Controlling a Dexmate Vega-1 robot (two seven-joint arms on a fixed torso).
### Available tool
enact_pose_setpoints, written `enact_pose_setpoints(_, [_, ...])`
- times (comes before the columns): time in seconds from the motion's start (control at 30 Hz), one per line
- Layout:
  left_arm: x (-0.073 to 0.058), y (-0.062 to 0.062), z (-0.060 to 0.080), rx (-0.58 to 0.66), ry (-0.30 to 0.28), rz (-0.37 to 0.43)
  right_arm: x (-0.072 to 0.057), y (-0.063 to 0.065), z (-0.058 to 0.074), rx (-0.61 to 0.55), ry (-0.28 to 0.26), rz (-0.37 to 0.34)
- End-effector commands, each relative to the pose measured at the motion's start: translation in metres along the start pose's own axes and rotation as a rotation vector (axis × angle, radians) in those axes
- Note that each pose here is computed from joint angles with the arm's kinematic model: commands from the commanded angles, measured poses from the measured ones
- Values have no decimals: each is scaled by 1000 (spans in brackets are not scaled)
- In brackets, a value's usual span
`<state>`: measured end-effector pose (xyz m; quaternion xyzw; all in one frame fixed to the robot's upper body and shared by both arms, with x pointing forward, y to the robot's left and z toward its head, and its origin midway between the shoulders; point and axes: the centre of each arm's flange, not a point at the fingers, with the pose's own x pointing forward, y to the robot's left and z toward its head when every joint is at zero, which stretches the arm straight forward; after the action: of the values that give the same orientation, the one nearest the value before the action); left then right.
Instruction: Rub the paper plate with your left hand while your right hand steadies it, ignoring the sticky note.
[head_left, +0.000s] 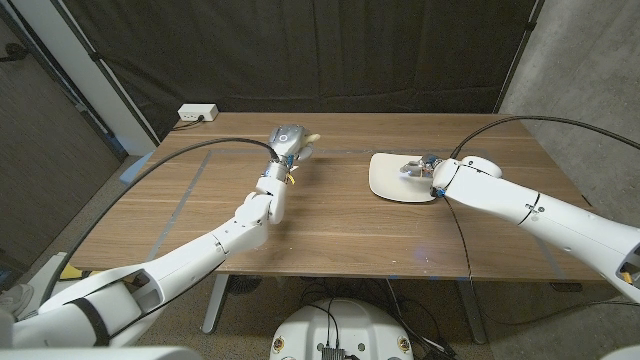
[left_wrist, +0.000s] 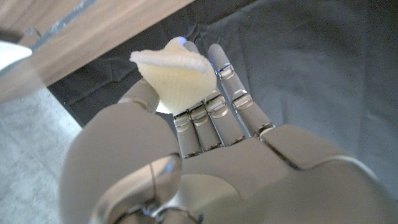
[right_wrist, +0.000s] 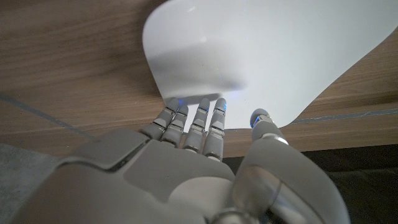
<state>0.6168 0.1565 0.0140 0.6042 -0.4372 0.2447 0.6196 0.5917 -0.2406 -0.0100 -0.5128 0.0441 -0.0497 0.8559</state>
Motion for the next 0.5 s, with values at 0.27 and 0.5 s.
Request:
enact_pose_setpoints(0.27, [27,9,25,-227,-202,172,2,-4,-3,-5,33,3])
enact_pose_setpoints(0.5, [38,9,39,-273,-289,179,3,-8,-2,-10,25,-3])
